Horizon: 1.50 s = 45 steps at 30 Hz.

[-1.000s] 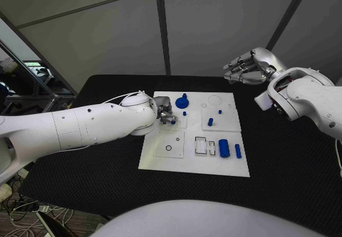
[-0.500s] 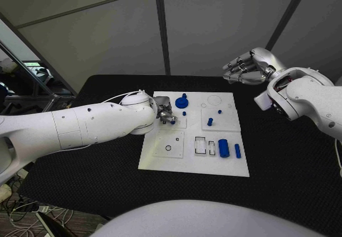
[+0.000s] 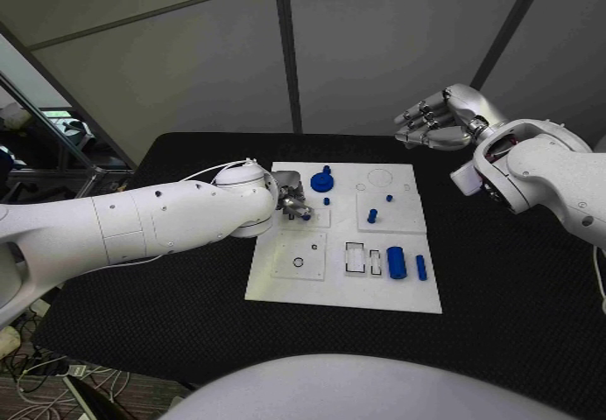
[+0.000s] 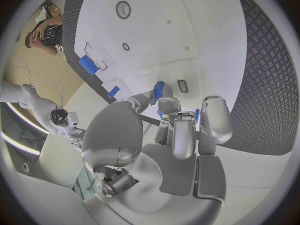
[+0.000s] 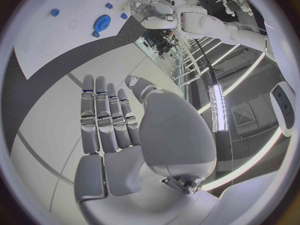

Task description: Assemble the parts on the task board

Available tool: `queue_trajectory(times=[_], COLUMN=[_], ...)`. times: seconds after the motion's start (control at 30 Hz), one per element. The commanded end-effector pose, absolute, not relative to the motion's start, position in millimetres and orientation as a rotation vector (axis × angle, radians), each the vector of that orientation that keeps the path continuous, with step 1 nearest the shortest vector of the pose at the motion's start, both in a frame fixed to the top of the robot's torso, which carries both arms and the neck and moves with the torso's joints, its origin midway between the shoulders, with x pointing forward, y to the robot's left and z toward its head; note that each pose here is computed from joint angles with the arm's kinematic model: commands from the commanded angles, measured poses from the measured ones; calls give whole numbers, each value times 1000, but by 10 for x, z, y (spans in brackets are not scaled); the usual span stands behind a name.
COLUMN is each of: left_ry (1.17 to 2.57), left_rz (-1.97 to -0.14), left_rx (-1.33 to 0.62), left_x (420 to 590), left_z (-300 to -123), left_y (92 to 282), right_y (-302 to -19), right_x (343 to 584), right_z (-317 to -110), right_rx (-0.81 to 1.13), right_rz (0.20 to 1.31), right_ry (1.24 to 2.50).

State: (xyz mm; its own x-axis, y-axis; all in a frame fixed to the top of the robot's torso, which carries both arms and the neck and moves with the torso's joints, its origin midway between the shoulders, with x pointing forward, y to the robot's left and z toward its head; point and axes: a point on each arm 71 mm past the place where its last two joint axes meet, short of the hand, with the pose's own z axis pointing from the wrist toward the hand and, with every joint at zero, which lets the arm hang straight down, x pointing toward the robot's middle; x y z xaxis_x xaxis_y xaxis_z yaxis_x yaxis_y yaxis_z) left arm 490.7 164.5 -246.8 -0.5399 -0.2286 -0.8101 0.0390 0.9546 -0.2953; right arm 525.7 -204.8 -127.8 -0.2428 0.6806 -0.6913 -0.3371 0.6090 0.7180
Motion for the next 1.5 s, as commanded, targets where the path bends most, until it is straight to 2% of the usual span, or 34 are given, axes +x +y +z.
queue_trajectory(times=[0.03,1.5], left_ry=[2155,2143], left_rz=[-330,-326], left_rx=[-111,-137], left_x=[4883,4951], left_z=[-2530,-2543], left_y=[1643,1629], right_y=[-2047,-2062], right_x=[5255,5257], right_z=[-1262,-1266], right_rx=[288,292], right_rz=[983,978], right_ry=[1538,1543])
